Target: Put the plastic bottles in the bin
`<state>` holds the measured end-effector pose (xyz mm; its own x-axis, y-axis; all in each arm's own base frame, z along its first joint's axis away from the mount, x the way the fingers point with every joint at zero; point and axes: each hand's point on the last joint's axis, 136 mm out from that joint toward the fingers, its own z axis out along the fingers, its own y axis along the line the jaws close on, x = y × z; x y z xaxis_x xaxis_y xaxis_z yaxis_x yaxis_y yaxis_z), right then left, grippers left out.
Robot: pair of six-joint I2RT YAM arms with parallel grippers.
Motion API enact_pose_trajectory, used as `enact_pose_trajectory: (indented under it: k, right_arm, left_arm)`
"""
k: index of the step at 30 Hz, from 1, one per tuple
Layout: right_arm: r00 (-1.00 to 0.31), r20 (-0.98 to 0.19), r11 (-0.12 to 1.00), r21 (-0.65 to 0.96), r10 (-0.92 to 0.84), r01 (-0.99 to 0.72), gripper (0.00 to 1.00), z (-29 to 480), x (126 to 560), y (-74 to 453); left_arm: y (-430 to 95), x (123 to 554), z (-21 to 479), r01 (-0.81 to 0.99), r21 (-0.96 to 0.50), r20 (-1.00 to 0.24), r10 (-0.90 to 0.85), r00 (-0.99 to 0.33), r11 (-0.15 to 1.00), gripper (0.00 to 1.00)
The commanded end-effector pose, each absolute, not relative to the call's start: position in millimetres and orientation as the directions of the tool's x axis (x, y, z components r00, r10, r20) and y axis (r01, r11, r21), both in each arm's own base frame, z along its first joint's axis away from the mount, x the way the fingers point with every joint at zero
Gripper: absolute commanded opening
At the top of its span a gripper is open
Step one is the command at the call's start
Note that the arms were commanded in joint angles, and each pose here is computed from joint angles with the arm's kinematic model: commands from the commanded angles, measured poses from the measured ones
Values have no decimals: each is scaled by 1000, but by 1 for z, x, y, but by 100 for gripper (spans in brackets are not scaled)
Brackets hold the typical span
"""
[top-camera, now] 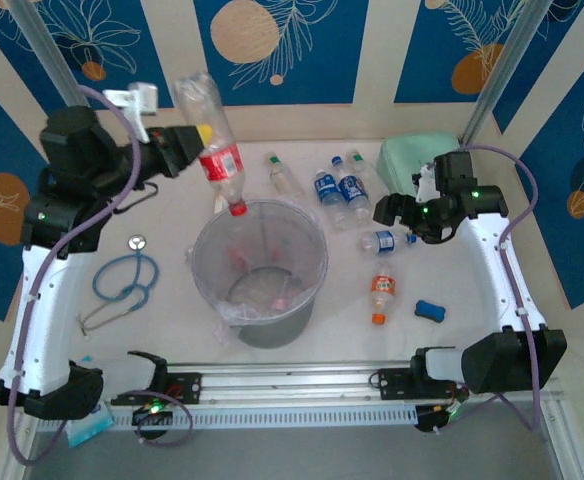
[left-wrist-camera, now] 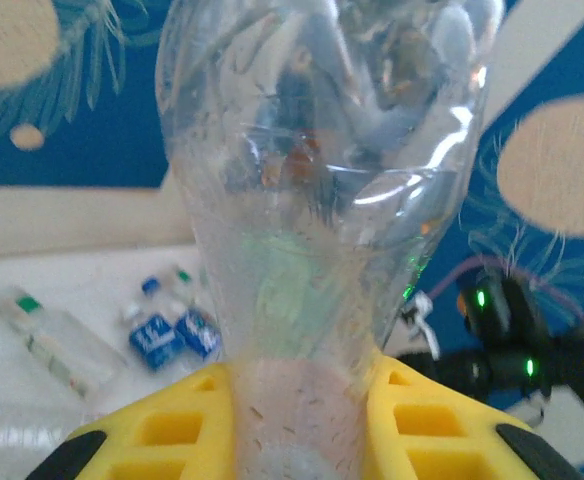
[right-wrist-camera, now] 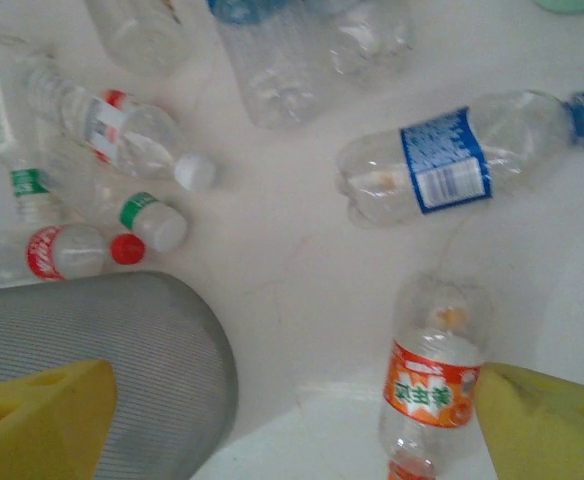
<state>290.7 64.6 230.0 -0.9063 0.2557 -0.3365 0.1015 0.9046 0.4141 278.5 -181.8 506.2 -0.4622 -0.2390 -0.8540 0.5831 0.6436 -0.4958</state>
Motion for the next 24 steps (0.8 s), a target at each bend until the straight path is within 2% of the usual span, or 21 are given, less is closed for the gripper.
enact_pose_trajectory:
  k: [1, 7, 13, 19, 24]
  right_arm:
    - [-924, -308, 929, 353, 225, 109, 93, 224, 282, 57]
    - [-917, -327, 934, 340, 227, 109, 94, 220, 282, 50]
    - [-910, -339, 932, 342, 238, 116, 95, 215, 281, 44]
    - [-915, -312, 941, 297, 258, 164, 97, 201, 283, 36]
    - [-916, -288, 943, 261, 280, 207, 99, 187, 284, 30]
  left_arm:
    - [-199, 258, 465, 599, -405, -862, -70, -502, 691, 0]
    - [-223, 235, 408, 619, -260, -827, 161, -539, 741, 0]
    - [-233, 224, 343, 607, -108, -713, 364, -599, 787, 0]
    - [-237, 220, 296, 603, 8, -607, 483, -631, 798, 0]
    - [-244, 219, 261, 596, -5, -555, 494, -669, 803, 0]
